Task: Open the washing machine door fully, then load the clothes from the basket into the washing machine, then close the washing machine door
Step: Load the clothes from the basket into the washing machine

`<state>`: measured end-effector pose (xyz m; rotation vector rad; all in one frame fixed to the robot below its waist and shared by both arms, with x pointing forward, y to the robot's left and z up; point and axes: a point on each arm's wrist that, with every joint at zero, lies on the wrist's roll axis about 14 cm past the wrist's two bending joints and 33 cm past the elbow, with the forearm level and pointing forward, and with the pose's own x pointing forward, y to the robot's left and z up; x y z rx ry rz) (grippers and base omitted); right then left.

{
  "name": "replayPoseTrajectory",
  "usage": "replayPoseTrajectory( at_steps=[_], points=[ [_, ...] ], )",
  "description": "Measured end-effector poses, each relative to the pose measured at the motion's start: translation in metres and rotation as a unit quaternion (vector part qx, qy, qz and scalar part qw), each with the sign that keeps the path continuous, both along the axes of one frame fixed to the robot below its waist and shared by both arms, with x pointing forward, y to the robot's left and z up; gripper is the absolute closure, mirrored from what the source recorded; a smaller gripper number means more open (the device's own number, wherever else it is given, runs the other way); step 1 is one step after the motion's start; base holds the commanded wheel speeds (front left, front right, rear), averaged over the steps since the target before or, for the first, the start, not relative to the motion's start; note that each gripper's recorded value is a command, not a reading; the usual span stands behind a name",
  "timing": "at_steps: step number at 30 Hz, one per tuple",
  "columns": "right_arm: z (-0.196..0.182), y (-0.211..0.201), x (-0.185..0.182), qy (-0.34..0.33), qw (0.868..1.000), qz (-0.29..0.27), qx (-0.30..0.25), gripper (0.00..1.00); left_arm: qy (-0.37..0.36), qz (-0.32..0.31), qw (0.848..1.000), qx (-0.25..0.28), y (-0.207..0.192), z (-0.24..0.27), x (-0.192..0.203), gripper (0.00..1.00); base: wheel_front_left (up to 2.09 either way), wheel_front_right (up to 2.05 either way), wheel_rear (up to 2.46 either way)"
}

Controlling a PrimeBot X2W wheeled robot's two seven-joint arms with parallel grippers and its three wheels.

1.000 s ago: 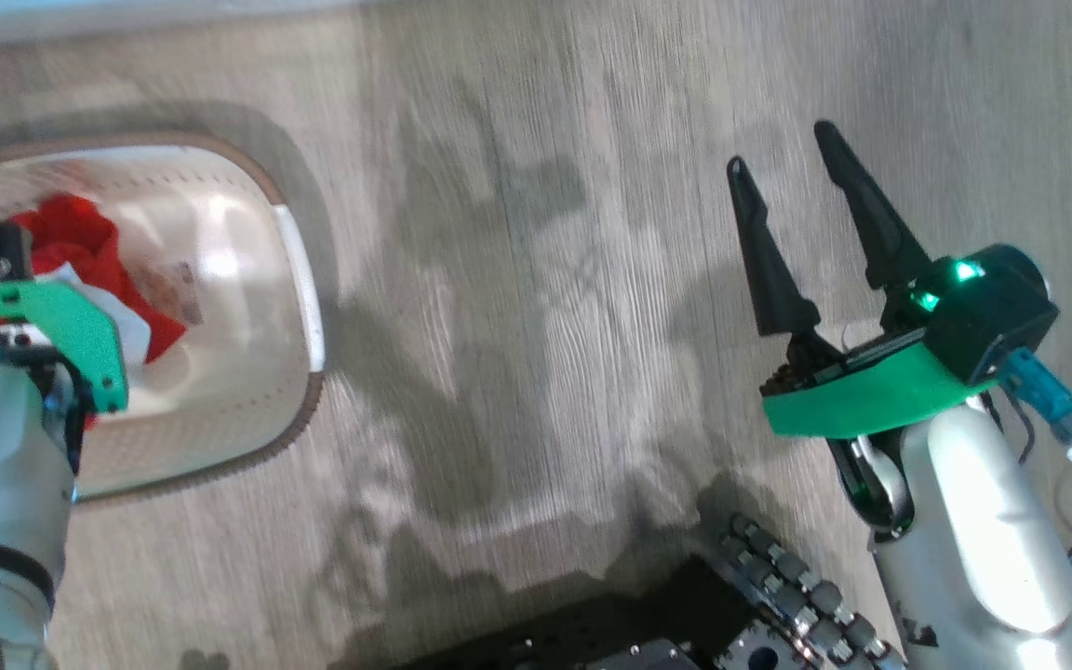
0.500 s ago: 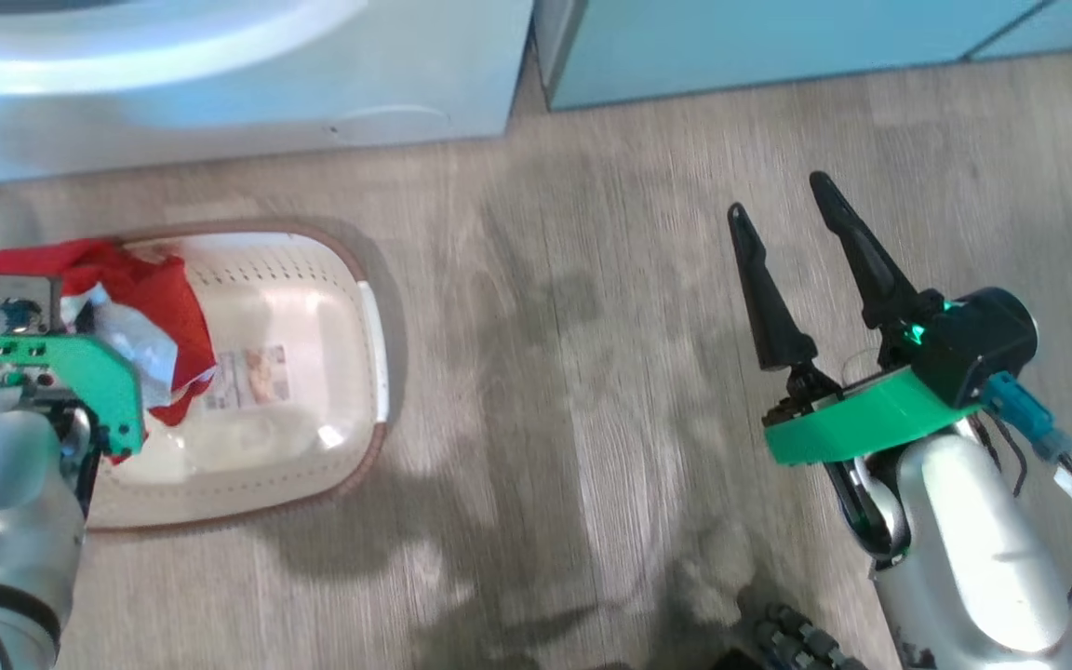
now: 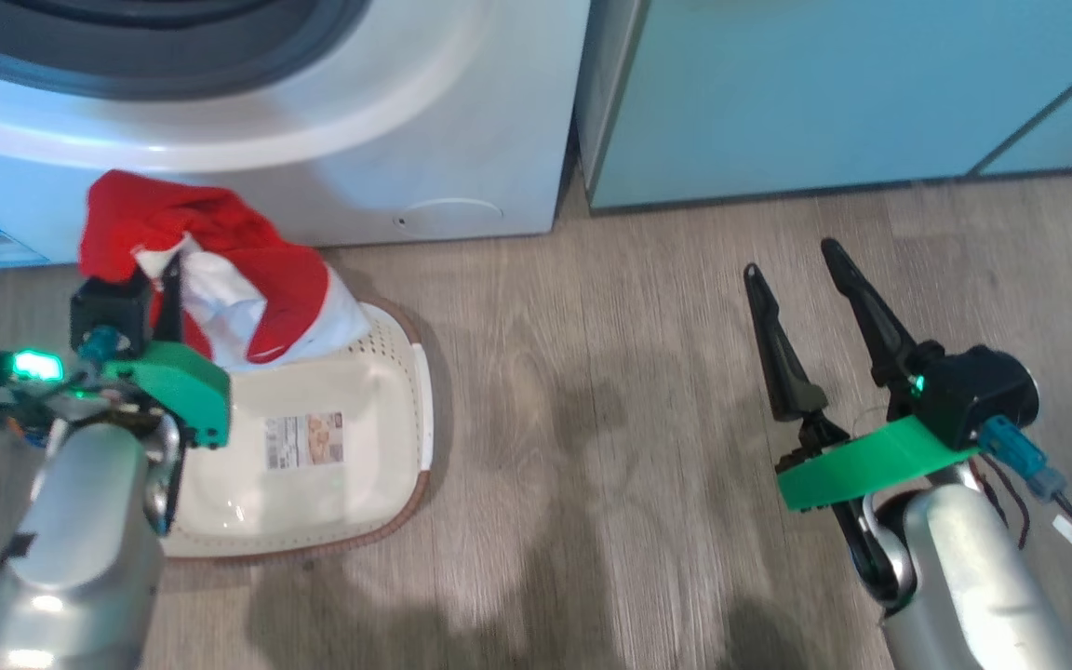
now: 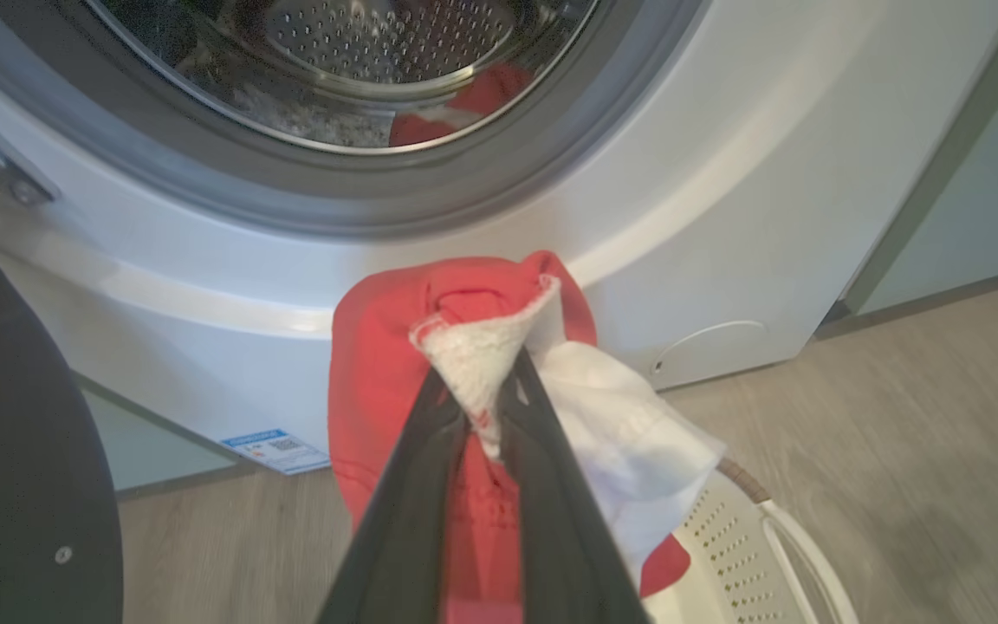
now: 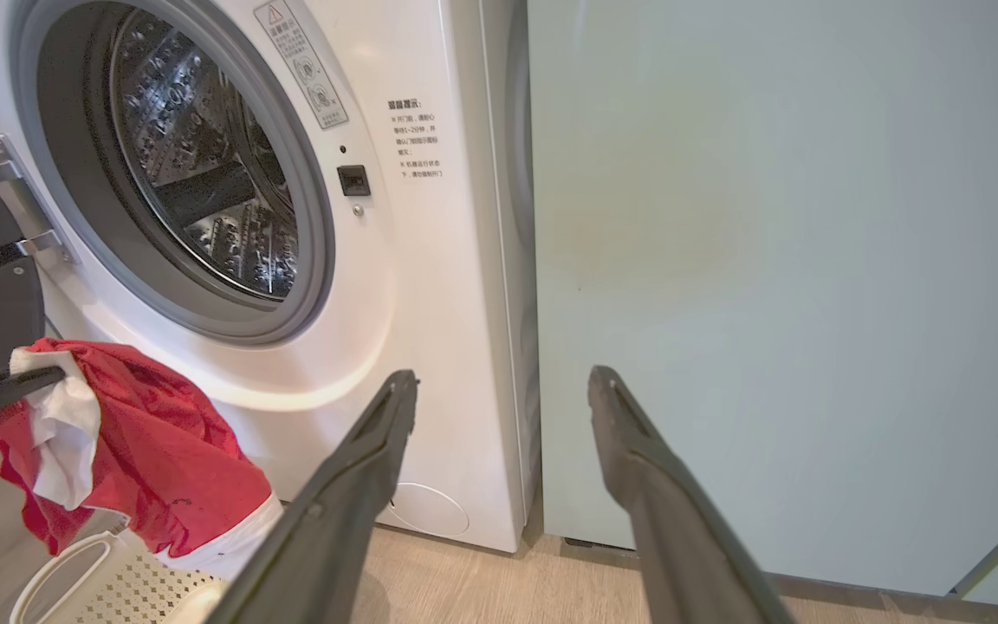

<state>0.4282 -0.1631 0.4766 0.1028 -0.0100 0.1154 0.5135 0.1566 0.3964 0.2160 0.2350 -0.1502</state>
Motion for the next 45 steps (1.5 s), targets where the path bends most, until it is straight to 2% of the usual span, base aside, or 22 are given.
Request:
replayPoseTrajectory(
  at_steps=[8,18,26,33,45],
  points=[
    [0.016,0.005,-0.012,-0.019,1.000,0.006,0.001,0.00,-0.101,-0.011,0.994,-0.051,-0.017,0.069,-0.023,1.00,0.00,0.00,0.00],
    [0.028,0.000,-0.032,-0.031,1.000,-0.003,-0.001,0.00,-0.196,-0.030,0.974,-0.113,-0.034,0.141,-0.055,1.00,0.00,0.00,0.00],
    [0.037,-0.007,-0.049,-0.043,0.999,-0.015,-0.001,0.00,-0.209,-0.036,0.967,-0.143,-0.039,0.154,-0.088,1.00,0.00,0.00,0.00],
    [0.043,-0.012,-0.053,-0.052,0.998,-0.022,-0.001,0.00,-0.214,-0.042,0.962,-0.161,-0.044,0.161,-0.097,1.00,0.00,0.00,0.00],
    [0.037,-0.015,-0.056,-0.042,0.999,-0.028,-0.001,0.00,-0.198,-0.023,0.965,-0.169,-0.033,0.147,-0.098,1.00,0.00,0.00,0.00]
  ],
)
